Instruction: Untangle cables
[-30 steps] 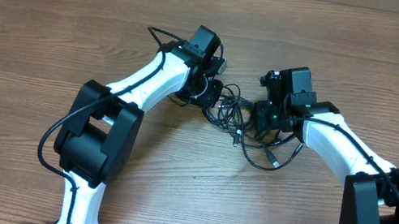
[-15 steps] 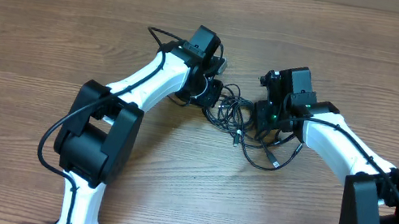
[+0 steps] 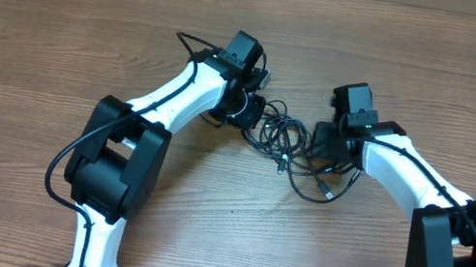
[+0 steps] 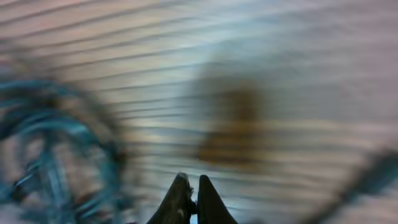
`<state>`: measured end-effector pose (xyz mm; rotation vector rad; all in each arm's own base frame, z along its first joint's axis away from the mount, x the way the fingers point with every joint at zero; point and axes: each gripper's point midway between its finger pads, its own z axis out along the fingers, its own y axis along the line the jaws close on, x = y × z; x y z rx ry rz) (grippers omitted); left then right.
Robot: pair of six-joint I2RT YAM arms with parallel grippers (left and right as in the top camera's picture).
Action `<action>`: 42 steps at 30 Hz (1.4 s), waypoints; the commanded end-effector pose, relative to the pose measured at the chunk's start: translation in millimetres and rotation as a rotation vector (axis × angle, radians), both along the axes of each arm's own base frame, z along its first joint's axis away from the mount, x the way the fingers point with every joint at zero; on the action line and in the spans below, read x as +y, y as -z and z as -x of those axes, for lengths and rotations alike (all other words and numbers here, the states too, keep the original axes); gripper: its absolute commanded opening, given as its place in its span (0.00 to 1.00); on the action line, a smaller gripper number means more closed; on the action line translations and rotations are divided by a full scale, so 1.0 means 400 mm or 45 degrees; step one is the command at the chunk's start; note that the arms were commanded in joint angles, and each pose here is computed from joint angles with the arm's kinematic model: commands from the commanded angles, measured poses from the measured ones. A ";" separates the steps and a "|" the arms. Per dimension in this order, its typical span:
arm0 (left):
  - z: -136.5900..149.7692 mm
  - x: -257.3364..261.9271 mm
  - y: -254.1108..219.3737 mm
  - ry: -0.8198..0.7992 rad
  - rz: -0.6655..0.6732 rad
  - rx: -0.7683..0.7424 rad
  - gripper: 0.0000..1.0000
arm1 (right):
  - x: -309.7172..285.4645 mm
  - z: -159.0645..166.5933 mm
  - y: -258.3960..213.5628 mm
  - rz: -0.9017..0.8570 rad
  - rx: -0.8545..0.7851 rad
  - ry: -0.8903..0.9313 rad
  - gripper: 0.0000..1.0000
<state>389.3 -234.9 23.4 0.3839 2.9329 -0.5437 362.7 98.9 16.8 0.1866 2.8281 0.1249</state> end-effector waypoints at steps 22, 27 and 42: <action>-0.006 -0.005 -0.002 0.022 0.011 -0.005 0.04 | 0.123 -0.023 -0.059 -0.401 -0.113 -0.509 0.40; -0.007 -0.005 -0.002 0.022 0.011 -0.006 0.04 | 0.176 0.011 -0.084 -0.568 -0.099 -0.634 0.39; -0.007 -0.005 -0.002 0.022 0.011 -0.006 0.04 | 0.165 0.010 -0.031 -0.337 -0.114 -0.630 0.38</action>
